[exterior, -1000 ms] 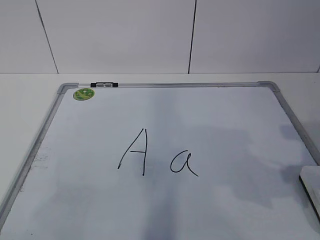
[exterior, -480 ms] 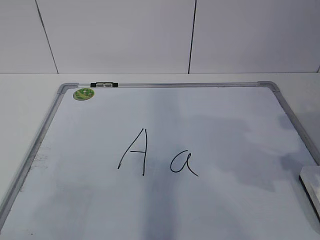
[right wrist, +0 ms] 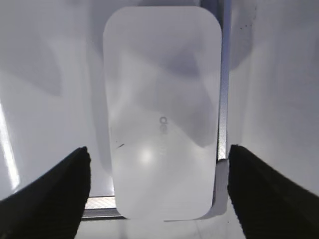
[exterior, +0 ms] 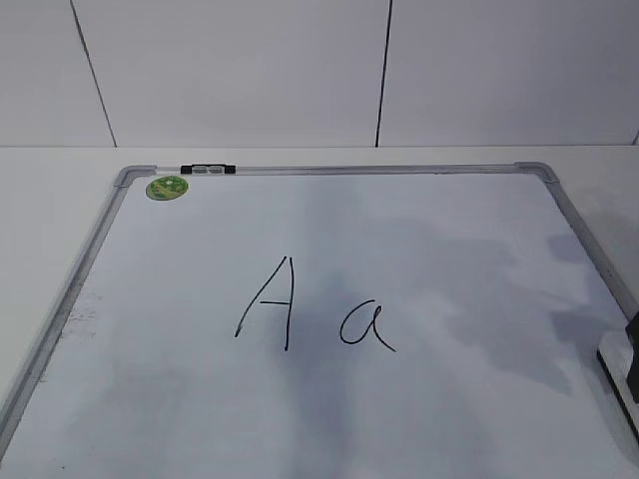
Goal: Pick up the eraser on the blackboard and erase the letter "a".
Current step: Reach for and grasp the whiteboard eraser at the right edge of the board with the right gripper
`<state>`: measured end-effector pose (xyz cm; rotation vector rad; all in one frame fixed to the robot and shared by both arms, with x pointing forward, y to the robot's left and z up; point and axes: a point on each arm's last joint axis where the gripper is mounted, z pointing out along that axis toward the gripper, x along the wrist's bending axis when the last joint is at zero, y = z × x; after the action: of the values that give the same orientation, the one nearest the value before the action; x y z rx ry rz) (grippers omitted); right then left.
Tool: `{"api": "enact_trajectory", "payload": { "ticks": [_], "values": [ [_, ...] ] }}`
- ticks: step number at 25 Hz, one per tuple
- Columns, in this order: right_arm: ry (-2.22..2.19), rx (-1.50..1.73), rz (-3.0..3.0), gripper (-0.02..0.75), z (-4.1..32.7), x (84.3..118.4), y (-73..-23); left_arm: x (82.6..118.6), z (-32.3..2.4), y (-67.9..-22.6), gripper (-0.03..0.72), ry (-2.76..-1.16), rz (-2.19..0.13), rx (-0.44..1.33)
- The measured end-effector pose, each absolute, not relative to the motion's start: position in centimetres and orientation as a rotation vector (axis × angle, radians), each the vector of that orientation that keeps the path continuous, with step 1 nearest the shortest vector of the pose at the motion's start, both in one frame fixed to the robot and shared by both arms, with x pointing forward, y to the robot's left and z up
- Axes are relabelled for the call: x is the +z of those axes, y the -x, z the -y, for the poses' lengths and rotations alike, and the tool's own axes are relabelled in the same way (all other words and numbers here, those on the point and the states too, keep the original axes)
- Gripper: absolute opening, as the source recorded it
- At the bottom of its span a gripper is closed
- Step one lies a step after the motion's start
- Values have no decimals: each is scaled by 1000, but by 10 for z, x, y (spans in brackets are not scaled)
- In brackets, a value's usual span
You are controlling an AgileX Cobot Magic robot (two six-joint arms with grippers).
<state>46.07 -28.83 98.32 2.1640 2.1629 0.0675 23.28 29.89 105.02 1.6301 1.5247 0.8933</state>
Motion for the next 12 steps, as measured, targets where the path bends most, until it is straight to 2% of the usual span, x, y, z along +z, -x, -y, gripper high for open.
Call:
{"api": "enact_trajectory", "payload": {
  "ticks": [12],
  "values": [
    [-2213, 27, -2144, 676, 288, 966, -471, 1050, -299, -233, 239, -1630, -1525, 893]
  ]
}}
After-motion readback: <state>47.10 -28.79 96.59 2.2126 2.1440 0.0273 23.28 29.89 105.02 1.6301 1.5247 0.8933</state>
